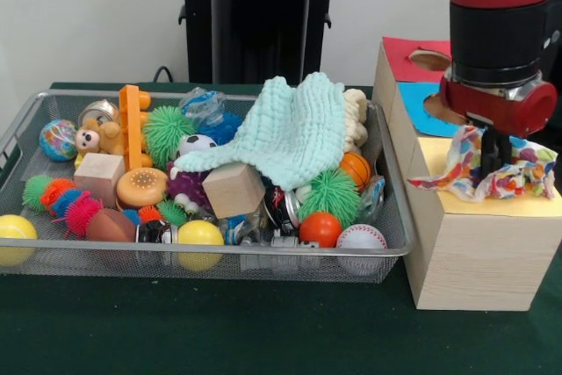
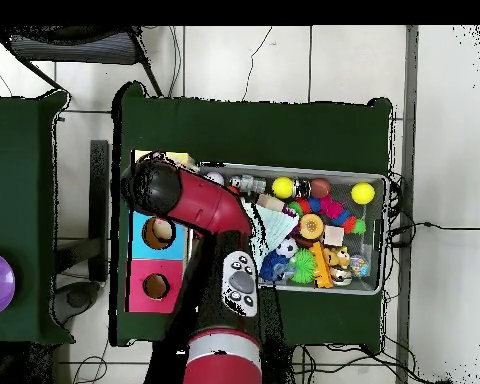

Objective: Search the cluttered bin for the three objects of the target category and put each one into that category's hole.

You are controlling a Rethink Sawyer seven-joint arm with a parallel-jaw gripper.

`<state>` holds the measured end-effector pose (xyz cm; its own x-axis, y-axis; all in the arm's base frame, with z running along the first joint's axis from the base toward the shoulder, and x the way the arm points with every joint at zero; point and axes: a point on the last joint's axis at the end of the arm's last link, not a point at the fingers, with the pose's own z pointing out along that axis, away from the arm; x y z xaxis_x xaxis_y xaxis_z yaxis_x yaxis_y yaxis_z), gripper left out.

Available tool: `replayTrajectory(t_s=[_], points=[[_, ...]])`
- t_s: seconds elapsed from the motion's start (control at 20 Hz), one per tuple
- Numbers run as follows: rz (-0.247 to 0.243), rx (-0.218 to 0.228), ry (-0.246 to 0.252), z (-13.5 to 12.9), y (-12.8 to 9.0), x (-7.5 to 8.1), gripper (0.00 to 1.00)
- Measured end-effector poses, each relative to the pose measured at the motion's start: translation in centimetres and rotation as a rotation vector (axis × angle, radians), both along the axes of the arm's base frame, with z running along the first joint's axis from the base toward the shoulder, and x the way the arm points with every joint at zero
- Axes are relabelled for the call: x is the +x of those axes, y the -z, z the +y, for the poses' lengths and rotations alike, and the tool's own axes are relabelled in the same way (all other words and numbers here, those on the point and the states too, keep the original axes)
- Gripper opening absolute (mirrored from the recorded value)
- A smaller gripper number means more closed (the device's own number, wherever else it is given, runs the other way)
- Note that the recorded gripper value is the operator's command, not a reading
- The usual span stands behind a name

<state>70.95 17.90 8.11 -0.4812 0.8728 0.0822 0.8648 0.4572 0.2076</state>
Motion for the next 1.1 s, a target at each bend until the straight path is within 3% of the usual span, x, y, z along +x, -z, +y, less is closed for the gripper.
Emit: replayTrajectory(t_s=[0.15, 0.45, 0.95, 1.1], points=[[0.019, 0.042, 0.025, -0.59, 0.62, 0.02, 0.0], [0.028, 0.074, 0.039, -0.97, 0.92, 0.2, 0.0], [0.023, 0.057, 0.027, -0.77, 0.88, 0.18, 0.0], [0.012, 0.007, -0.022, -0.37, 0.74, 0.1, 0.0]])
